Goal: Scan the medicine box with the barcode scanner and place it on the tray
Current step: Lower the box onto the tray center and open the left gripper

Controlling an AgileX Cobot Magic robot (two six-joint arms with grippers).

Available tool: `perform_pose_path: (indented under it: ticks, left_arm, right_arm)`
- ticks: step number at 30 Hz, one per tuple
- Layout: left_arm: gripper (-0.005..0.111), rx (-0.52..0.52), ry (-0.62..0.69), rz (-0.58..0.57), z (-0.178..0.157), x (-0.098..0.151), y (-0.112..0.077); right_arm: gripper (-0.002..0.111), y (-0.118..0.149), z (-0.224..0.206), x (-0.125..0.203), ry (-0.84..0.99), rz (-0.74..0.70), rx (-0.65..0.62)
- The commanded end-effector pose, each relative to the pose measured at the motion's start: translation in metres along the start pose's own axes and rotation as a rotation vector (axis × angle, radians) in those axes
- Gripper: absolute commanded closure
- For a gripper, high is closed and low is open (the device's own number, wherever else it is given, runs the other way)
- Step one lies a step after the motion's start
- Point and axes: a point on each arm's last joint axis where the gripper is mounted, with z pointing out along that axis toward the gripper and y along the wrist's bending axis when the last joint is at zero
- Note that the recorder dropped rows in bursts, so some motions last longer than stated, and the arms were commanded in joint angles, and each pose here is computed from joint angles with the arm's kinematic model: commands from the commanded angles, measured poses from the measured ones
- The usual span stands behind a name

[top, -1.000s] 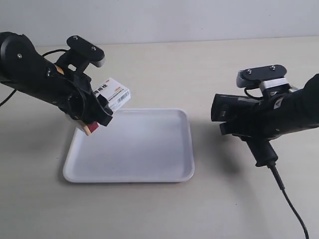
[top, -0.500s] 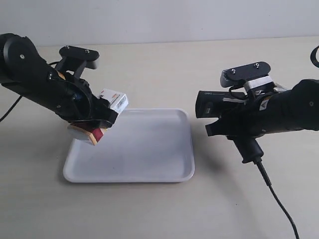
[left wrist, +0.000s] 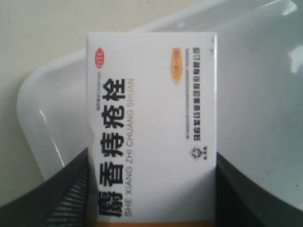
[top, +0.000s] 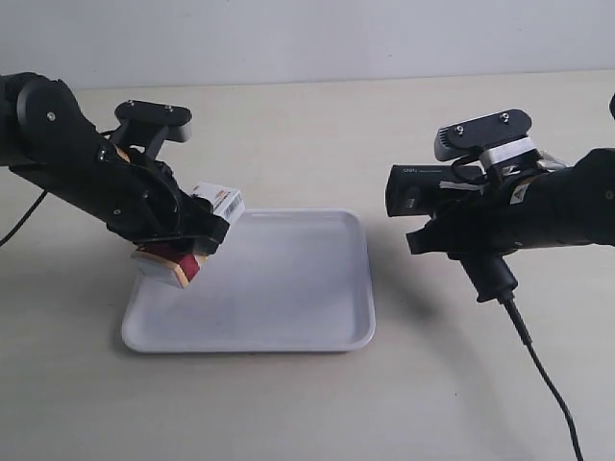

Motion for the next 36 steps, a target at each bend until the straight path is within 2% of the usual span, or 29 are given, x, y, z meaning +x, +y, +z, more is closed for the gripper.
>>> perform_pose_path:
  ticks: [1, 4, 7, 8, 11, 13, 17, 19, 21, 24, 26, 30, 32, 36]
  left_arm:
    - [0.107, 0.004, -0.044, 0.067, -0.004, -0.005, -0.002]
    - [0.107, 0.001, -0.056, 0.168, -0.004, -0.006, -0.003]
    - [0.107, 0.015, -0.071, 0.292, 0.000, -0.007, -0.014]
    - [0.107, 0.024, -0.079, 0.324, 0.002, -0.007, -0.020]
    - [0.107, 0.054, -0.089, 0.526, 0.015, -0.001, -0.053]
    - [0.107, 0.058, -0.084, 0.570, 0.025, 0.003, -0.064]
    - [0.106, 0.040, -0.060, 0.576, 0.047, 0.009, -0.063]
    - [0.093, 0.039, -0.035, 0.576, 0.055, 0.013, -0.062]
    - [0.074, 0.040, -0.020, 0.575, 0.060, 0.015, -0.061]
    - [0.044, 0.041, -0.018, 0.575, 0.060, 0.015, -0.061]
    - [0.029, 0.042, -0.021, 0.575, 0.058, 0.015, -0.061]
    - [0.009, 0.039, -0.059, 0.580, 0.047, 0.009, -0.063]
    - [0.001, 0.033, -0.095, 0.598, 0.035, 0.003, -0.065]
    - [0.002, 0.038, -0.184, 0.608, -0.002, -0.008, -0.070]
  right_arm:
    - [0.108, -0.011, 0.000, -0.005, -0.039, 0.007, 0.029]
    - [0.108, -0.026, 0.000, -0.004, -0.040, 0.095, 0.063]
    - [0.108, -0.039, -0.001, -0.003, -0.039, 0.165, 0.093]
    - [0.108, -0.041, -0.001, -0.003, -0.036, 0.174, 0.098]
    - [0.108, -0.044, 0.008, 0.002, -0.012, 0.179, 0.106]
    - [0.108, -0.044, 0.015, 0.008, 0.014, 0.180, 0.109]
    - [0.108, -0.044, 0.018, 0.010, 0.021, 0.180, 0.111]
    - [0.108, -0.044, 0.018, 0.010, 0.021, 0.180, 0.111]
    - [0.108, -0.043, 0.019, 0.010, 0.026, 0.177, 0.109]
    - [0.098, -0.044, 0.029, 0.018, 0.066, 0.191, 0.112]
    - [0.090, -0.044, 0.032, 0.021, 0.071, 0.191, 0.117]
    - [0.074, -0.045, 0.032, 0.020, 0.067, 0.190, 0.118]
    - [0.060, -0.045, 0.032, 0.020, 0.066, 0.197, 0.118]
    - [0.030, -0.045, 0.031, 0.019, 0.055, 0.246, 0.121]
